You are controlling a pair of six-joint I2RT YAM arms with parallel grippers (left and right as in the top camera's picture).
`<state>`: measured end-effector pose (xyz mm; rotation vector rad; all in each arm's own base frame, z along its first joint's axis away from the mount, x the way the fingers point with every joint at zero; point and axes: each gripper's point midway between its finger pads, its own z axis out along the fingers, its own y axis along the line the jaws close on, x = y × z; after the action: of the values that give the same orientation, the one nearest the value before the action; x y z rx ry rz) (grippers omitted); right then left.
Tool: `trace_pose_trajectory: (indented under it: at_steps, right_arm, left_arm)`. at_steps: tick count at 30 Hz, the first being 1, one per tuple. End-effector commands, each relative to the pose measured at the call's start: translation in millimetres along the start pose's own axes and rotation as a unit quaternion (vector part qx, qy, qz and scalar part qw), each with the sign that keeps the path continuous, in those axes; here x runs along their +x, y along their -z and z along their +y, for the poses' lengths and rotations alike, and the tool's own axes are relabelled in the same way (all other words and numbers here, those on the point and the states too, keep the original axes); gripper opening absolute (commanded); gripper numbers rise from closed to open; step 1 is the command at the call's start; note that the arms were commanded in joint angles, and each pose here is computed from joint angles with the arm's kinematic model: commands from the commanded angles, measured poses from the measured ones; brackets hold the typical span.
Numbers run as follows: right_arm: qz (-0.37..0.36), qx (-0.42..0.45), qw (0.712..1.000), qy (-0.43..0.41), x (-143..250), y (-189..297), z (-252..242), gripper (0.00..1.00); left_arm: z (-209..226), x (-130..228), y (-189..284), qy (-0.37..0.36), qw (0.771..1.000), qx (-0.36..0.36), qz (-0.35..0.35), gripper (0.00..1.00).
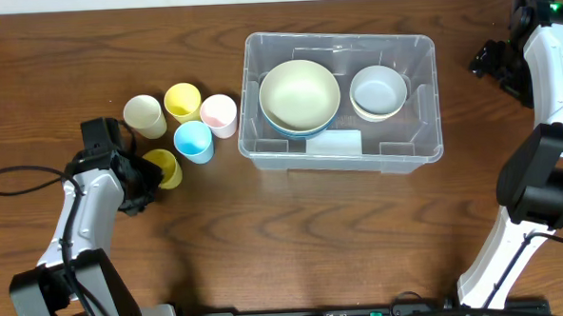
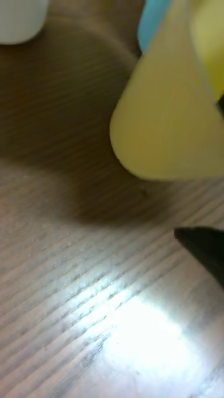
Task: Pack container
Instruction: 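Grasp the front yellow cup with the left gripper and lift, then carry the yellow cup over the bin's front-left corner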
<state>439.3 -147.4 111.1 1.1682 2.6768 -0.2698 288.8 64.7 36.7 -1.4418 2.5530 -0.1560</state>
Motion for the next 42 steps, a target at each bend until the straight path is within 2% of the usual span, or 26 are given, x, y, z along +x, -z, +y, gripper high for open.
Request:
trace_pose_trajectory:
  at_steps: [1, 4, 6, 12, 19, 27, 30, 34, 38, 42]
  right_arm:
    - [0.002, 0.01, 1.0, -0.01, -2, -6, -5, 0.99]
    - [0.002, 0.01, 1.0, -0.01, -2, -6, -5, 0.99]
    - [0.002, 0.01, 1.0, -0.01, -2, -6, -5, 0.99]
    - [0.002, 0.01, 1.0, -0.01, -2, -6, -5, 0.99]
    - [0.002, 0.01, 1.0, -0.01, -2, -6, -5, 0.99]
    - [0.002, 0.01, 1.0, -0.01, -2, -6, -5, 0.99]
    - [0.002, 0.01, 1.0, -0.01, -2, -6, -5, 0.99]
    - [0.002, 0.01, 1.0, -0.01, -2, -6, -5, 0.99]
    - [0.002, 0.01, 1.0, -0.01, -2, -6, -5, 0.99]
    - [0.002, 0.01, 1.0, -0.01, -2, -6, -5, 0.99]
  left_arm:
    - [-7, -5, 5, 0.002, 1.0, 0.015, -0.003, 0.29]
    - [-9, -4, 6, 0.002, 1.0, 0.018, -0.001, 0.11]
    - [-11, -3, 8, 0.002, 1.0, 0.027, 0.002, 0.06]
    - [-21, -9, 35, -0.002, 0.998, 0.062, -0.03, 0.06]
    - [-32, -14, 118, -0.012, 0.982, 0.149, -0.118, 0.06]
    - [-29, 5, 226, -0.033, 0.929, 0.28, -0.241, 0.06]
    - [-32, 20, 253, -0.048, 0.907, 0.327, -0.262, 0.06]
    - [-55, 46, 275, -0.101, 0.88, 0.394, -0.244, 0.06]
    - [-81, 66, 272, -0.156, 0.87, 0.416, -0.213, 0.06]
    - [-116, 95, 262, -0.27, 0.843, 0.421, -0.195, 0.06]
